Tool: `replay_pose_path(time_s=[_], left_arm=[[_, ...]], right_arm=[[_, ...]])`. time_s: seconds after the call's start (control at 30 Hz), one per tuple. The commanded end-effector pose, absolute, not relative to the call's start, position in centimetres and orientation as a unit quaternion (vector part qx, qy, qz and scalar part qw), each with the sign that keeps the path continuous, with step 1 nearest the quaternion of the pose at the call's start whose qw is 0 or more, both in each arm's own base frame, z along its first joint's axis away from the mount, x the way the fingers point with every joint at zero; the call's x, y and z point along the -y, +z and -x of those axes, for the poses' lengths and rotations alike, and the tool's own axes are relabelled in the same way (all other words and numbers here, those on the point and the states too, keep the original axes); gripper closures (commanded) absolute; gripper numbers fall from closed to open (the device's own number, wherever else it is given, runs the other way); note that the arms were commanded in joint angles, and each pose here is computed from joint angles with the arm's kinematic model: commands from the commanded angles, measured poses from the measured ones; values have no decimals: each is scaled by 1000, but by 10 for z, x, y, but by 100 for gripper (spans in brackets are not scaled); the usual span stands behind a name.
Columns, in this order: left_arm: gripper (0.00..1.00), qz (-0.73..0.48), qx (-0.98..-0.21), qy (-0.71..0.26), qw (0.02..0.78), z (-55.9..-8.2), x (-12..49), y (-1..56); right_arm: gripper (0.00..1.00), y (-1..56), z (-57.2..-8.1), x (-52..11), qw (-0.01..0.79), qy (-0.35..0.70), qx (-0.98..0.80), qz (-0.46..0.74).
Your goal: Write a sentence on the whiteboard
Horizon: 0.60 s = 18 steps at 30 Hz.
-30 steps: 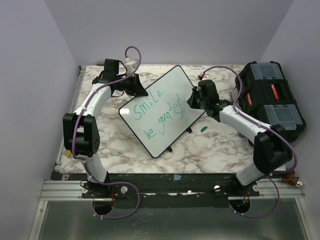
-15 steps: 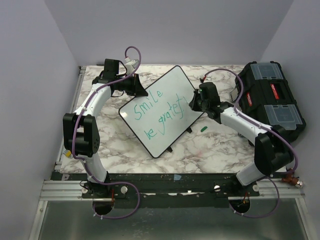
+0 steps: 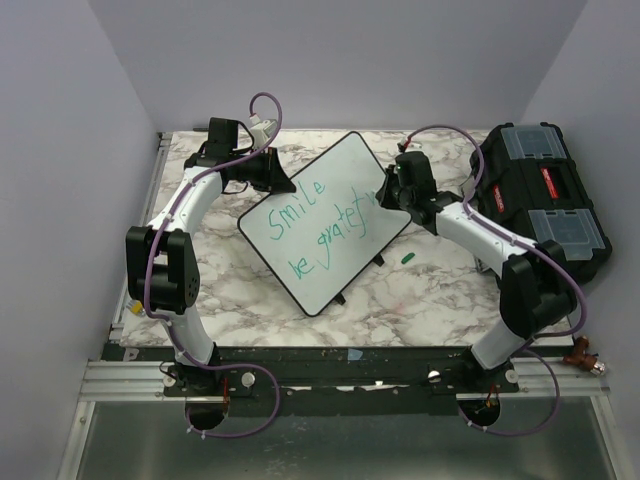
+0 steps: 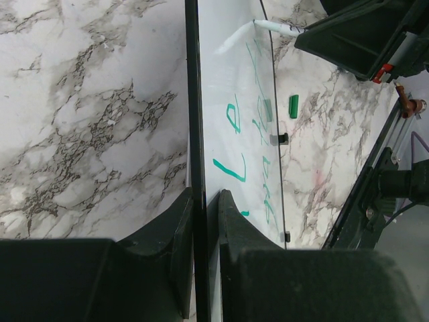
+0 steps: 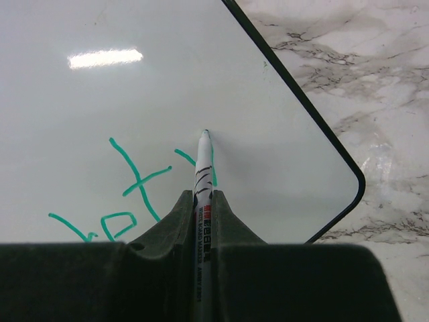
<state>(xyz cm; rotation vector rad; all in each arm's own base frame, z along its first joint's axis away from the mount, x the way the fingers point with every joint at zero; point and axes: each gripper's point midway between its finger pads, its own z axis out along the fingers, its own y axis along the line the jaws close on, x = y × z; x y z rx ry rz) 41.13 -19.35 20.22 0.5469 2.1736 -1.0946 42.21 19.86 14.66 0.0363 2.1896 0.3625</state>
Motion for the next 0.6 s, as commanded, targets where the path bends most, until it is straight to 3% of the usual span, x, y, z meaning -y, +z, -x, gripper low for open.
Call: replay_pose_path(time_s=[0.0,0.57], left_arm=[[100,-264,-804,-379,375,-421,190,216],[100,-264,-804,-380,374,-420,190,216]], right_arm=[[99,136,-424,-203,427,143,-893,-10],[99,128,-406,-199,412,149,-899,-3]])
